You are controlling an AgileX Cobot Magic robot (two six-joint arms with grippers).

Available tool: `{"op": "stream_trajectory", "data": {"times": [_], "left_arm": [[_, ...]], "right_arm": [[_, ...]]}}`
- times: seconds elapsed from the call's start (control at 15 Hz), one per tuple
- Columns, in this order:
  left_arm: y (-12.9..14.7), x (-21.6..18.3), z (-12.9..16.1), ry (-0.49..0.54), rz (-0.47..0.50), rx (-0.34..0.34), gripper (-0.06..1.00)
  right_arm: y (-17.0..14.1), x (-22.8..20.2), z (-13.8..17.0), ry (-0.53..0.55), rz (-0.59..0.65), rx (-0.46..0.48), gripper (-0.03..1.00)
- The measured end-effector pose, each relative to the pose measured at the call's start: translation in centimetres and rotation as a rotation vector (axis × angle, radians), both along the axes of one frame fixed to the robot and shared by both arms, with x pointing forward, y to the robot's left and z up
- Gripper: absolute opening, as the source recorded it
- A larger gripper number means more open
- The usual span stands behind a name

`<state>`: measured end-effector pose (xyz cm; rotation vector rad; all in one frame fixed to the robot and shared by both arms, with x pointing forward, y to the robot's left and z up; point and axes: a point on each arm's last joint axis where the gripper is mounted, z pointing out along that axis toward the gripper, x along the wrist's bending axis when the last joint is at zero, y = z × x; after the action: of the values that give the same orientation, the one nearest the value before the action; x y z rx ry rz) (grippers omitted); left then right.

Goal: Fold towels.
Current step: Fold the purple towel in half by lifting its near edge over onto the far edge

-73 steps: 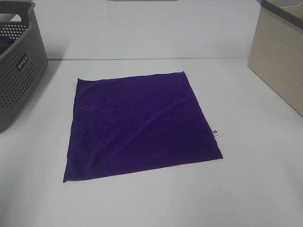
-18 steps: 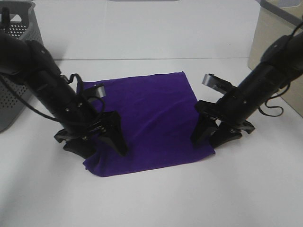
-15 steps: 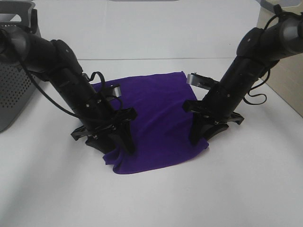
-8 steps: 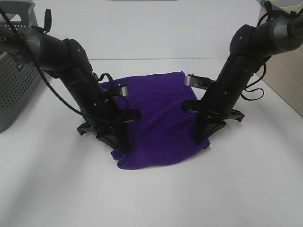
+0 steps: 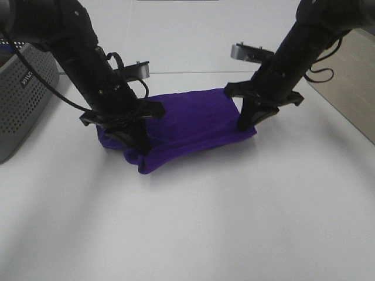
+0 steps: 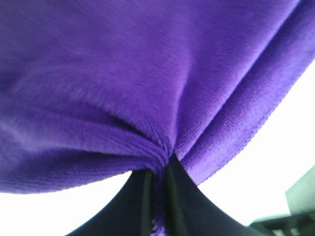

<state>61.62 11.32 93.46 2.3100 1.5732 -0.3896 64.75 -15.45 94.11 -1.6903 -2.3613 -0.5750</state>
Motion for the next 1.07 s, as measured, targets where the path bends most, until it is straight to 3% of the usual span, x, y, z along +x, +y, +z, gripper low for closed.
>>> {"op": "stream_trajectory", "data": {"times": [0.2, 0.27, 0.47, 0.73, 0.93, 1.07], "left_arm": [[1.1, 1.6, 1.5, -0.115, 0.063, 0.02, 0.02], [2.8, 3.5, 2.7, -0.201, 0.133, 0.003, 0.02], [5.7, 6.2, 3.7, -0.309, 0.24, -0.017, 0.02], [5.9, 8.5, 0.9, -0.353, 0.246, -0.004, 0.02], [6.0, 9.5, -2.3, -0.361, 0.271, 0.015, 0.02], [6.0, 10.0, -2.9, -0.377, 0.276, 0.017, 0.06]], "right_arm": [[0.6, 2.1, 2.3, -0.101, 0.0, 0.03, 0.03], [1.2, 4.2, 3.5, -0.174, -0.001, 0.055, 0.03], [2.7, 7.4, 3.4, -0.266, -0.008, 0.098, 0.03], [3.5, 10.6, 1.1, -0.329, -0.028, 0.112, 0.03], [3.6, 11.2, -1.7, -0.304, -0.031, 0.101, 0.03], [3.6, 11.3, -2.3, -0.3, -0.031, 0.093, 0.07]]}}
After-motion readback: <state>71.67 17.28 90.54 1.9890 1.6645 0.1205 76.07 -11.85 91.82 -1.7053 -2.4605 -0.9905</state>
